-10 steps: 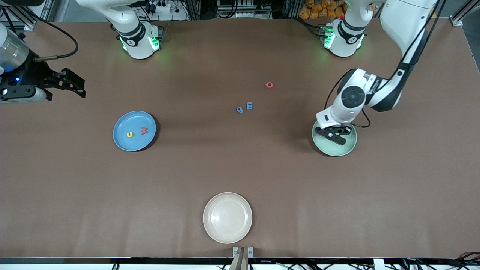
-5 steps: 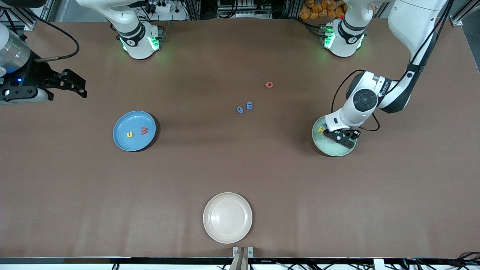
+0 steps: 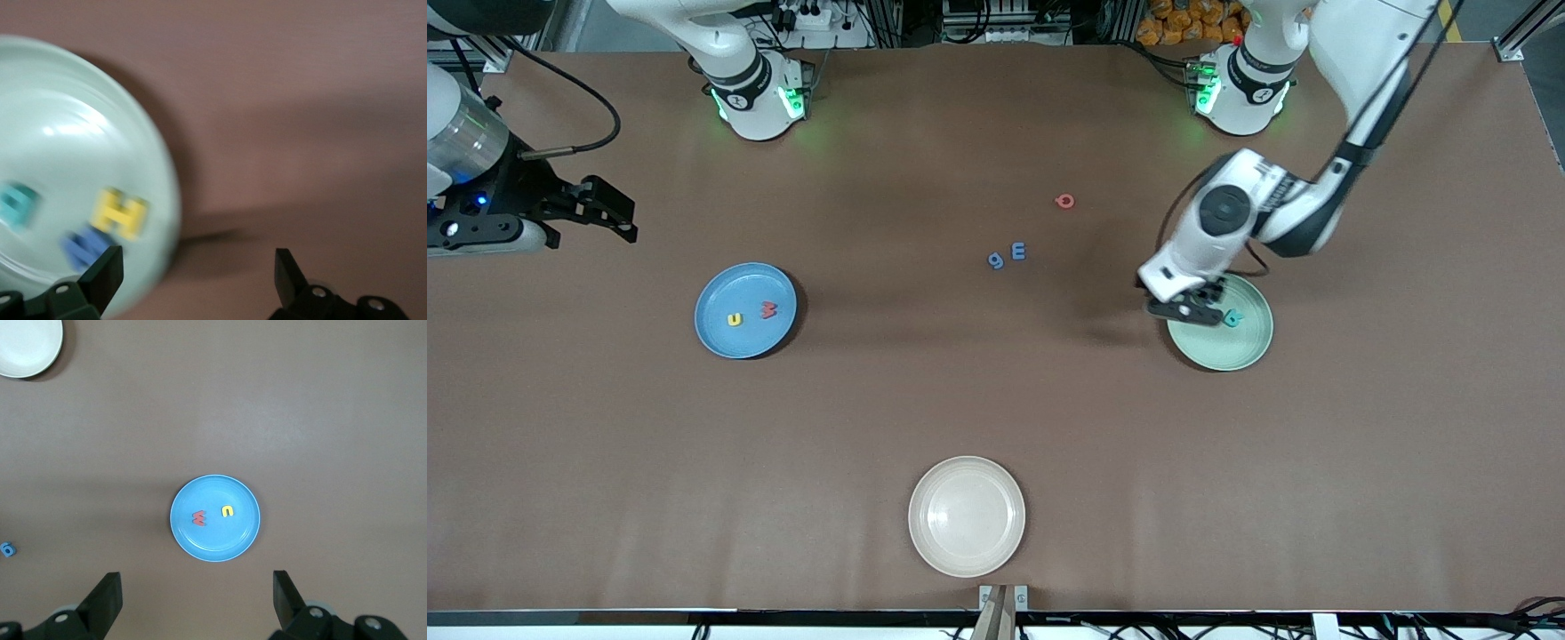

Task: Sort upper and lower case letters into plates
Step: 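Move the left gripper over the pink Q letter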

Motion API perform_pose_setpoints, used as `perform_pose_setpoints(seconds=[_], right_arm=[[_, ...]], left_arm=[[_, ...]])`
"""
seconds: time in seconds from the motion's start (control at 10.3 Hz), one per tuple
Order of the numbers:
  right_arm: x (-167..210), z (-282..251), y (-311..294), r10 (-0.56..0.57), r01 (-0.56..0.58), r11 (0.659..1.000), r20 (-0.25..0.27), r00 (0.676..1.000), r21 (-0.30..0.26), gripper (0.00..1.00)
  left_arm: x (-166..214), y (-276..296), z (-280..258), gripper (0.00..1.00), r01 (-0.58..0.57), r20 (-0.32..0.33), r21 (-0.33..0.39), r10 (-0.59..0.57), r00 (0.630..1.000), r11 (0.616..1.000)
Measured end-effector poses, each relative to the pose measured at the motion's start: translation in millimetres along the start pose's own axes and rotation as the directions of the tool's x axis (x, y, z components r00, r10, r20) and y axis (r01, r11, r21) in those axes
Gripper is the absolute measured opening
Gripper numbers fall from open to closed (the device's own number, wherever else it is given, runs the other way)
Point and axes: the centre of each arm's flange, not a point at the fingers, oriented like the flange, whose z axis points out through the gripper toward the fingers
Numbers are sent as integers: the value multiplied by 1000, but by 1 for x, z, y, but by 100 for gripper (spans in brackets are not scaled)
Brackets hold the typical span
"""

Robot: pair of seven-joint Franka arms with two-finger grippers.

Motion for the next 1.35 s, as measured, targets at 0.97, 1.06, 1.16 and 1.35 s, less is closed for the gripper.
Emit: perform_pose_setpoints(seconds=[0.97,1.06,1.16,1.35], right_arm=[[-6,-2,7,12,-12,1000,-4,1000,3,100],[-6,-1,4,6,-6,1000,-2,1000,3,100],[-6,0,0,-1,1,1000,0,1000,3,100],[-6,0,-5,-9,9,1000,0,1000,4,100]], left_arm=[[-128,164,-27,100,537,37,-40,-536,843,843],[-140,173,-26,100,547,38,-36,-546,837,836],[-151,176,-21,100,545,39,-24,-544,838,838],[-160,172,-12,100,557,52,-39,-555,830,830]])
